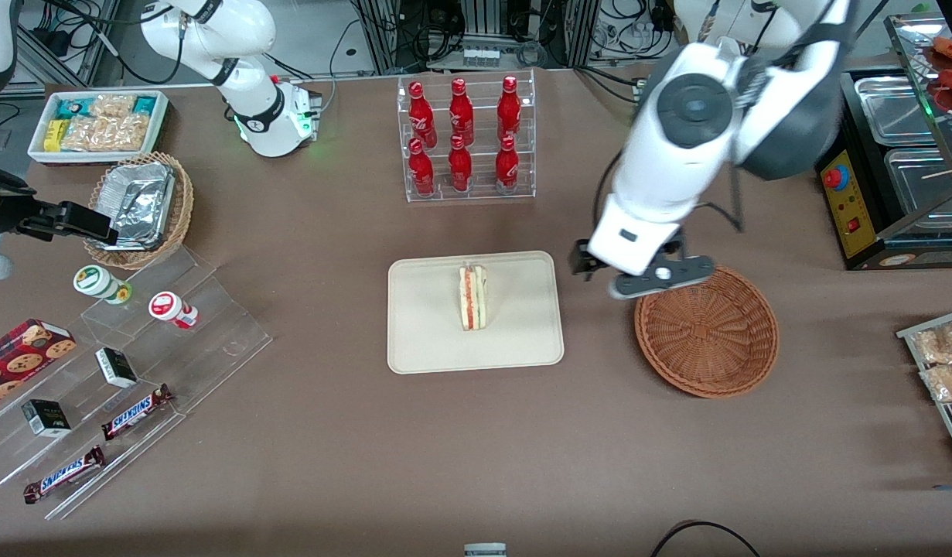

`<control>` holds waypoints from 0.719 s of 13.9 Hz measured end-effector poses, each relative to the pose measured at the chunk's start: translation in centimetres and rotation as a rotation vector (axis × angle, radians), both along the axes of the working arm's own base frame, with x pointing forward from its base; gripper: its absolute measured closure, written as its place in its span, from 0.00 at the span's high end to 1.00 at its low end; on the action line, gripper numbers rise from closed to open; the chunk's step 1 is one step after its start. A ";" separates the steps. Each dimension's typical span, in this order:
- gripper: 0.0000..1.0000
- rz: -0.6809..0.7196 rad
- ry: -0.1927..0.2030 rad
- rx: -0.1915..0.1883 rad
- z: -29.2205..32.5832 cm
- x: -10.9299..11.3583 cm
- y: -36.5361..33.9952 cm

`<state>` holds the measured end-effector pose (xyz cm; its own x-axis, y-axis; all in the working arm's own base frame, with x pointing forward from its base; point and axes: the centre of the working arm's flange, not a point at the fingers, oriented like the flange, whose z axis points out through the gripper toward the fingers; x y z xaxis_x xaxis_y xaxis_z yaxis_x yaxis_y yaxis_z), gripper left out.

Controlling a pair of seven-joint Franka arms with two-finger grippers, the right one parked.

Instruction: Place sandwich from basket to tray

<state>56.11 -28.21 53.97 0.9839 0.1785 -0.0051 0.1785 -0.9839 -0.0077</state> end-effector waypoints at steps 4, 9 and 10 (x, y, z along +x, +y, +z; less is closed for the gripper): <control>1.00 -0.081 0.042 -0.001 2.7 0.7 8.1; 1.00 -0.159 0.056 -0.043 4.6 0.8 16.7; 1.00 -0.179 0.061 -0.044 5.1 0.5 18.1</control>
